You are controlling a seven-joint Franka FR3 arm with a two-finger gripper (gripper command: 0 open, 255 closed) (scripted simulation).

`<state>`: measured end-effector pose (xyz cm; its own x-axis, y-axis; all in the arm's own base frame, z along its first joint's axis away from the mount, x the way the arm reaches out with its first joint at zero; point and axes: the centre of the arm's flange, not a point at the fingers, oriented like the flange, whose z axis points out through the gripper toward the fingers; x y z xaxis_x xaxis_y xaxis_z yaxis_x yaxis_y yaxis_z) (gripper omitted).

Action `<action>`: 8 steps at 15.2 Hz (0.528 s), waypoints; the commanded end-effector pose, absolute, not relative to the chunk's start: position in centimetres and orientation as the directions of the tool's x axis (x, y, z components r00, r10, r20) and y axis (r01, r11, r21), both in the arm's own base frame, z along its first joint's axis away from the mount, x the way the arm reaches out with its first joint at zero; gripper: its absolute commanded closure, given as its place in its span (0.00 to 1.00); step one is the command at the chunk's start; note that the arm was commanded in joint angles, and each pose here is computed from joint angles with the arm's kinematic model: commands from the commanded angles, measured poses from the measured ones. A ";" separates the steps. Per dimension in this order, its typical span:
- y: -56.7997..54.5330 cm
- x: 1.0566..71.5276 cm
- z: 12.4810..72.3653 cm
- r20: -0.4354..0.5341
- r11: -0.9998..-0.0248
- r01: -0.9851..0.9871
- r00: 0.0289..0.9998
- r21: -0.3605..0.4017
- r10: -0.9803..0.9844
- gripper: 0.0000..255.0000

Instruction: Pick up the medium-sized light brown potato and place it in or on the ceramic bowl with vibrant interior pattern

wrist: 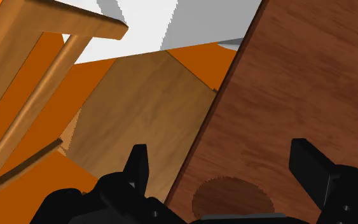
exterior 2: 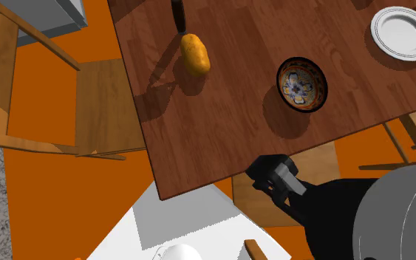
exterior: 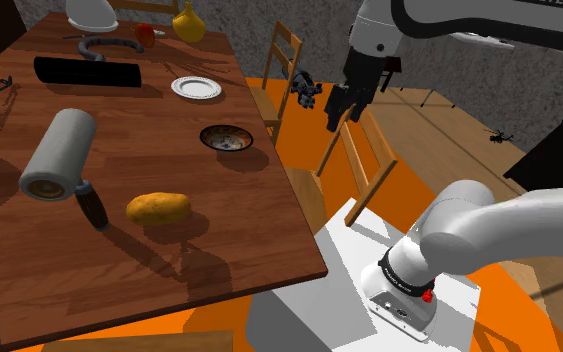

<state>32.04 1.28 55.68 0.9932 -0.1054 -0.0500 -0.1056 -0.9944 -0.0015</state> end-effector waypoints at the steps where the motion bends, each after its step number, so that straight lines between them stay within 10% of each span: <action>1: 1.3 32.0 55.7 -0.050 -0.994 -0.106 0.993 -0.002 -0.105 0.00; 8: 3.0 39.0 50.2 -0.053 -0.987 0.106 0.992 -0.118 0.113 0.00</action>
<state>37.96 2.90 50.95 0.9952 0.0806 -0.0562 0.0746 -0.9921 -0.1010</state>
